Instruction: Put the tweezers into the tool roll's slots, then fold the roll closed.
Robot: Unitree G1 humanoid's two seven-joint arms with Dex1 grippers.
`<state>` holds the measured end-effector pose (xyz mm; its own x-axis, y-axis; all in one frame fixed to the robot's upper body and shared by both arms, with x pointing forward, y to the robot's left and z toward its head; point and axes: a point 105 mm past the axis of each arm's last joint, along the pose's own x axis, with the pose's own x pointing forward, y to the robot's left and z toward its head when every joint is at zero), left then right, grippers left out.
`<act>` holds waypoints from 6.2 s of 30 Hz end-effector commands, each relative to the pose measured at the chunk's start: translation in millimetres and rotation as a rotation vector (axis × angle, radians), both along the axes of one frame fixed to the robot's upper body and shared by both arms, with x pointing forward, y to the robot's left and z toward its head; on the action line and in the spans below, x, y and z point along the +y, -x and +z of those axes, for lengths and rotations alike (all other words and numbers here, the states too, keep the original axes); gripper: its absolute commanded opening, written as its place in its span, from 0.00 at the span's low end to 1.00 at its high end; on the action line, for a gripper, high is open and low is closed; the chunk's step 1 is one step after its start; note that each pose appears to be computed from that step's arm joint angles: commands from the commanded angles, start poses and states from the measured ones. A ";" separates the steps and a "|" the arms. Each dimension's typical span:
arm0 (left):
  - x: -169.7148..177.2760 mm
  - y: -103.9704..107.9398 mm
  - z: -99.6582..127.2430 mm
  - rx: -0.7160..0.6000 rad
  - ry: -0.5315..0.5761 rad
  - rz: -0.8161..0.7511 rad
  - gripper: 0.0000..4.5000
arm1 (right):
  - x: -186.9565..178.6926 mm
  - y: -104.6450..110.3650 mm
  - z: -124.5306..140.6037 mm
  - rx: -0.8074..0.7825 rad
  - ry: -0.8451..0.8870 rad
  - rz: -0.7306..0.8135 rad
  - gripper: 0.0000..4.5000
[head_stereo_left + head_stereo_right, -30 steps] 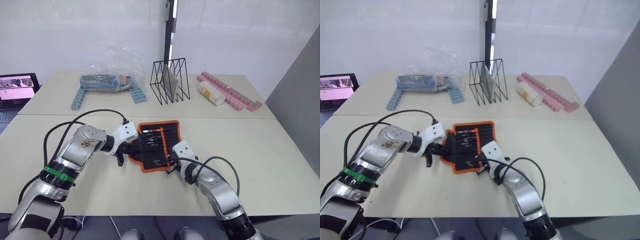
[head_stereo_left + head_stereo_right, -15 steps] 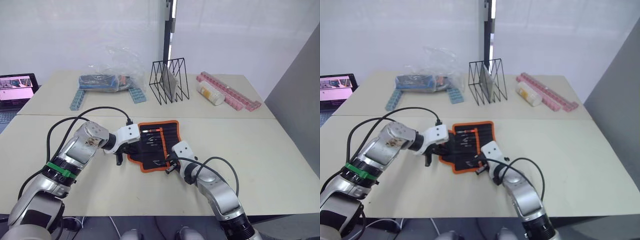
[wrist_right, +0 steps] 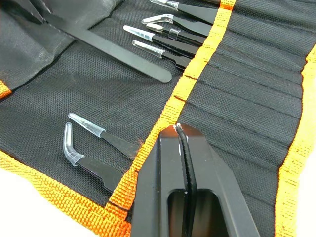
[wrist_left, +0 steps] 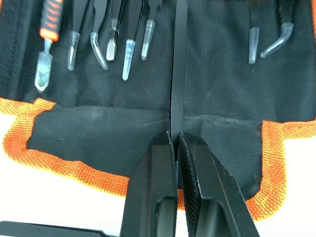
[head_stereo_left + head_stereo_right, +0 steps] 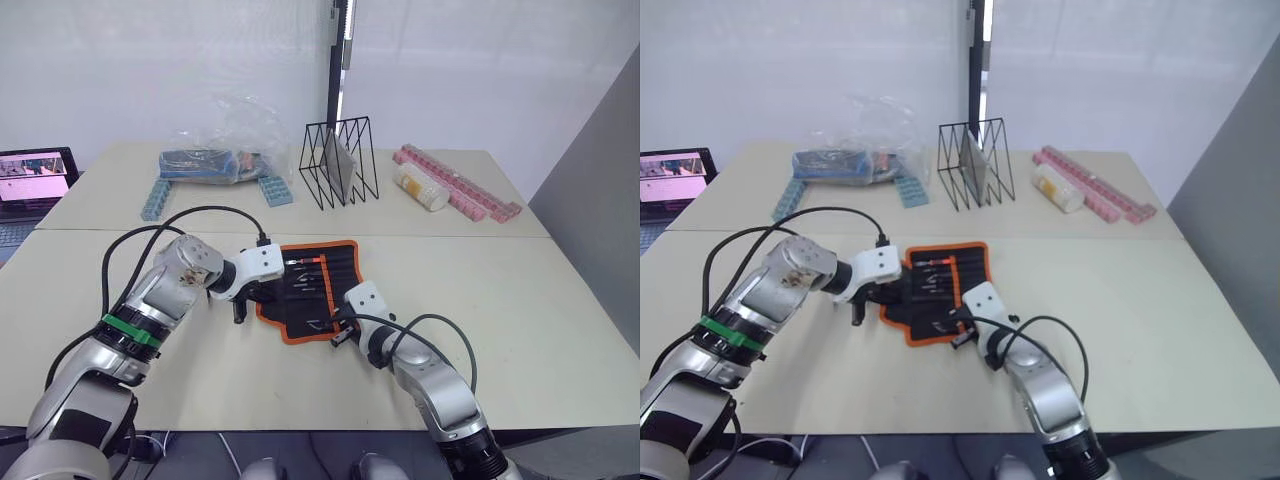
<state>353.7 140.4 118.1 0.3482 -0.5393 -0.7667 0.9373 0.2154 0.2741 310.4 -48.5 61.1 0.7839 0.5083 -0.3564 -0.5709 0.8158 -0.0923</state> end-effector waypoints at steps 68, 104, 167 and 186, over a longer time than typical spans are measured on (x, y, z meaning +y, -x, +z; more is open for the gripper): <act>-75.1 -23.1 59.5 -0.104 0.206 -0.121 0.68 | -6.0 27.8 -59.5 0.243 0.065 -0.036 0.00; 94.6 169.8 -14.2 -0.364 0.642 1.346 0.68 | -11.4 25.2 -58.8 0.237 0.150 0.122 0.00; 96.3 11.9 -64.2 -0.366 0.578 1.310 0.01 | -9.3 18.0 -54.2 0.222 0.141 0.099 0.00; 29.2 -10.7 78.2 -0.473 0.761 0.479 0.01 | -5.6 15.6 -55.1 0.218 0.139 0.099 0.00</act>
